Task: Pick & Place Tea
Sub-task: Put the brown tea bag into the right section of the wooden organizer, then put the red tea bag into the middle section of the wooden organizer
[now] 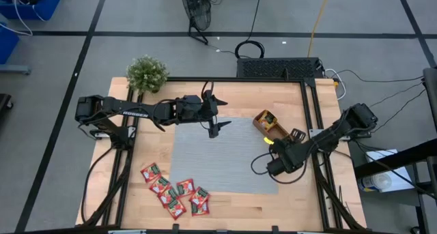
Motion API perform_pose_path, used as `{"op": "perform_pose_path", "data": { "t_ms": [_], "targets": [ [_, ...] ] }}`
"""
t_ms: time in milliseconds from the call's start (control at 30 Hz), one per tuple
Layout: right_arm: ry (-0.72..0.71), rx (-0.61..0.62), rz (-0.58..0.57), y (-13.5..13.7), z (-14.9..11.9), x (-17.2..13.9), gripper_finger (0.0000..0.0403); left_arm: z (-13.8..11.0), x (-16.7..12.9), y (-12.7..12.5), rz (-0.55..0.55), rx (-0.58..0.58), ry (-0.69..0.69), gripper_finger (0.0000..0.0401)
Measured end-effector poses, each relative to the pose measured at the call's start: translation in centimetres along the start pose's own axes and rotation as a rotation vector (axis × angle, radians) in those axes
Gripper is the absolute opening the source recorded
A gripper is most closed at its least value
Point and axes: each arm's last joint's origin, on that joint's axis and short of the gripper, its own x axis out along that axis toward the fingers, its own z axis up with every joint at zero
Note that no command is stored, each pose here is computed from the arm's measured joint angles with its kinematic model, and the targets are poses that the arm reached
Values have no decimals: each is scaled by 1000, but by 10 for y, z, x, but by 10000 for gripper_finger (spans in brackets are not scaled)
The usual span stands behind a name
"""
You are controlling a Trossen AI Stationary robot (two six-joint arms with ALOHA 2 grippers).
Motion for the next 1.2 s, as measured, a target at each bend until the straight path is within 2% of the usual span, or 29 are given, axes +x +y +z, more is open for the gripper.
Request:
{"op": "perform_pose_path", "data": {
  "t_ms": [200, 333, 500, 800, 1200],
  "targets": [
    [28, 0, 49, 3, -5, 25, 0, 0, 0, 0, 0, 0, 0, 365],
    [21, -1, 52, 4, -7, 29, 0, 0, 0, 0, 0, 0, 0, 365],
    [54, 24, 42, 3, -7, 20, 0, 0, 0, 0, 0, 0, 0, 365],
    [19, 40, 122, 9, 4, -2, 0, 0, 0, 0, 0, 0, 0, 365],
    [42, 25, 198, 10, 11, -20, 0, 0, 0, 0, 0, 0, 0, 365]
  ]
}}
